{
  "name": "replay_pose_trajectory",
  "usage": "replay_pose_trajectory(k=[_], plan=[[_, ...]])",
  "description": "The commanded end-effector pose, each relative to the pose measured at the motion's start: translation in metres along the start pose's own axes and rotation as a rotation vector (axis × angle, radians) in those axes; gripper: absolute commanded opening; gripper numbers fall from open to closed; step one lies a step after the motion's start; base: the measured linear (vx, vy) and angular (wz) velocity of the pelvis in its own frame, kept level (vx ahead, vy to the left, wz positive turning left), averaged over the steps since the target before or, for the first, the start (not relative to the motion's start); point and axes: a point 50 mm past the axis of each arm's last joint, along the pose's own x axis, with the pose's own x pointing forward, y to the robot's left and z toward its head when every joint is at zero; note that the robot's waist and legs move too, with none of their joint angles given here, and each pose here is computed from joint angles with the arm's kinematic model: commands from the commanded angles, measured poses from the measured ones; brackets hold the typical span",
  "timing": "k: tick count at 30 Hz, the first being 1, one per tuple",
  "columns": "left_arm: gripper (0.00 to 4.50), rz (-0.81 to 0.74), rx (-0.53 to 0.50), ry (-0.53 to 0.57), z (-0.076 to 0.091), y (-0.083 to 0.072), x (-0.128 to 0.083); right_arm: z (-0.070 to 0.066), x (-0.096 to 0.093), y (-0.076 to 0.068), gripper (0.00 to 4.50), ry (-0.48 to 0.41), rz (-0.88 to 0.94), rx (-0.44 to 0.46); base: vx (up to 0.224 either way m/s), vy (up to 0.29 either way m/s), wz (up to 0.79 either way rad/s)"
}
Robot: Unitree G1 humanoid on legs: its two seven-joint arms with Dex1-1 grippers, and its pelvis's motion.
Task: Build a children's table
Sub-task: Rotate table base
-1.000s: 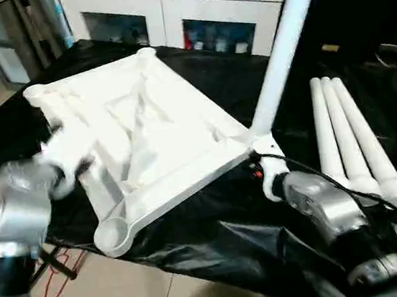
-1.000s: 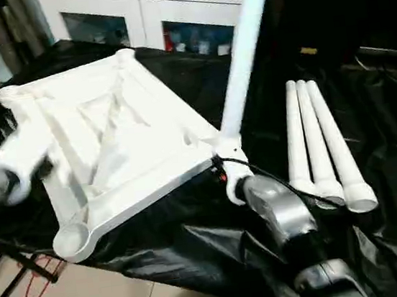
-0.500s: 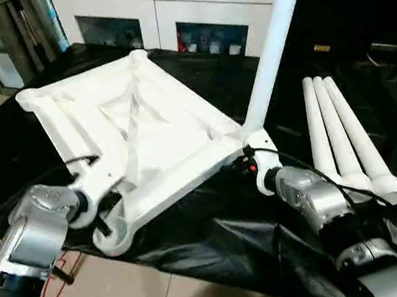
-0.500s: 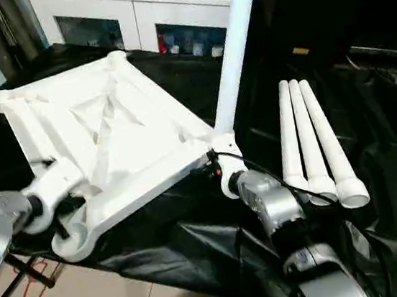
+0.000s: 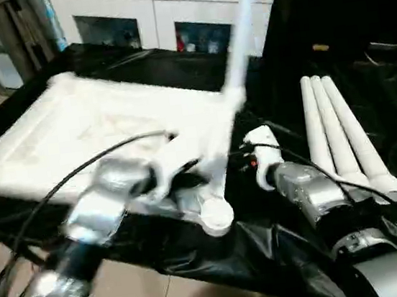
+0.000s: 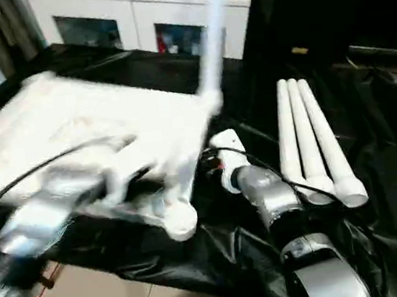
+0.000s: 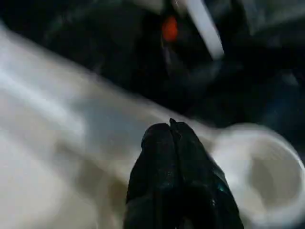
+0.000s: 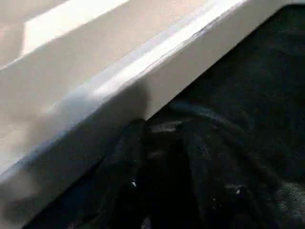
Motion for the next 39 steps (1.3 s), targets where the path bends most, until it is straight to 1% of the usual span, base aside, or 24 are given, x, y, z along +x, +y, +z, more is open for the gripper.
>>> replay_pose_trajectory(k=[1,3,4,5,7,9,11,12,13,14,15,17,19,20,22,24,26,27,30,32,35,37,39], plan=[[0.00,0.064,0.028,0.022,-0.004,0.008,0.006,-0.002,-0.001,-0.002,1.04,0.008,-0.003,-0.011,0.000,0.000,0.00],[0.00,0.103,0.045,0.011,-0.001,0.014,0.011,-0.002,-0.002,-0.003,0.84,0.006,-0.011,-0.014,0.000,0.000,0.00],[0.00,0.122,0.050,0.000,0.001,0.017,0.014,-0.002,-0.002,-0.004,0.84,0.003,-0.016,-0.015,0.000,0.000,0.00],[0.00,0.141,0.050,-0.015,0.004,0.019,0.017,-0.001,-0.003,-0.006,0.68,-0.002,-0.022,-0.012,0.000,0.000,0.00],[0.00,0.151,0.068,-0.027,0.005,0.020,0.023,0.000,-0.007,-0.010,0.68,-0.016,-0.048,-0.021,0.000,0.000,0.00],[0.00,0.146,0.090,-0.026,0.005,0.018,0.024,0.003,-0.010,-0.013,0.68,-0.026,-0.071,-0.046,0.000,0.000,0.00],[0.00,0.144,0.083,-0.059,0.008,0.018,0.022,0.006,-0.013,-0.016,0.68,-0.043,-0.087,-0.046,0.000,0.000,0.00],[0.00,0.135,0.074,-0.103,0.011,0.018,0.016,0.010,-0.019,-0.021,0.68,-0.063,-0.105,-0.041,0.000,0.000,0.00],[0.00,0.125,0.074,-0.121,0.010,0.018,0.011,0.012,-0.023,-0.024,0.68,-0.074,-0.115,-0.040,0.000,0.000,0.00],[0.00,0.125,0.074,-0.122,0.010,0.018,0.011,0.012,-0.023,-0.024,0.68,-0.074,-0.115,-0.040,0.000,0.000,0.00],[0.00,0.094,0.062,-0.112,0.003,0.017,0.001,0.014,-0.029,-0.025,0.68,-0.085,-0.104,-0.079,0.000,0.000,0.00],[0.00,0.024,0.067,-0.082,-0.006,0.011,-0.010,0.014,-0.035,-0.024,0.68,-0.083,-0.061,-0.125,0.000,0.000,0.00],[0.00,-0.042,0.064,-0.030,-0.016,0.005,-0.023,0.014,-0.043,-0.021,0.68,-0.075,0.005,-0.185,0.000,0.000,0.00],[0.00,-0.089,0.049,0.002,-0.022,0.001,-0.033,0.013,-0.050,-0.020,0.68,-0.063,0.058,-0.216,0.000,0.000,0.00],[0.00,-0.123,0.032,0.028,-0.027,-0.001,-0.041,0.013,-0.057,-0.019,0.68,-0.055,0.108,-0.242,0.000,0.000,0.00],[0.00,-0.162,0.026,0.052,-0.031,-0.004,-0.050,0.013,-0.069,-0.018,0.68,-0.031,0.178,-0.286,0.000,0.000,0.00],[0.00,-0.173,0.028,0.062,-0.032,-0.005,-0.052,0.013,-0.073,-0.018,0.68,-0.020,0.203,-0.300,0.000,0.000,0.00],[0.00,-0.204,0.025,0.096,-0.035,-0.007,-0.055,0.013,-0.078,-0.018,0.68,-0.002,0.240,-0.311,0.000,0.000,0.00],[0.00,-0.239,0.019,0.137,-0.040,-0.011,-0.056,0.012,-0.081,-0.019,0.68,0.008,0.256,-0.308,0.000,0.000,0.00],[0.00,-0.247,0.018,0.146,-0.041,-0.011,-0.055,0.012,-0.082,-0.019,0.68,0.011,0.259,-0.306,0.000,0.000,0.00],[0.00,-0.309,0.028,0.233,-0.050,-0.020,-0.049,0.010,-0.085,-0.016,0.68,0.024,0.273,-0.301,0.000,0.000,0.00],[0.00,-0.278,0.060,0.281,-0.055,-0.018,-0.042,0.009,-0.086,-0.016,0.68,0.023,0.259,-0.300,0.000,0.000,0.00],[0.00,-0.219,0.088,0.296,-0.057,-0.013,-0.035,0.009,-0.086,-0.016,0.68,0.018,0.252,-0.294,0.000,0.000,0.00]])
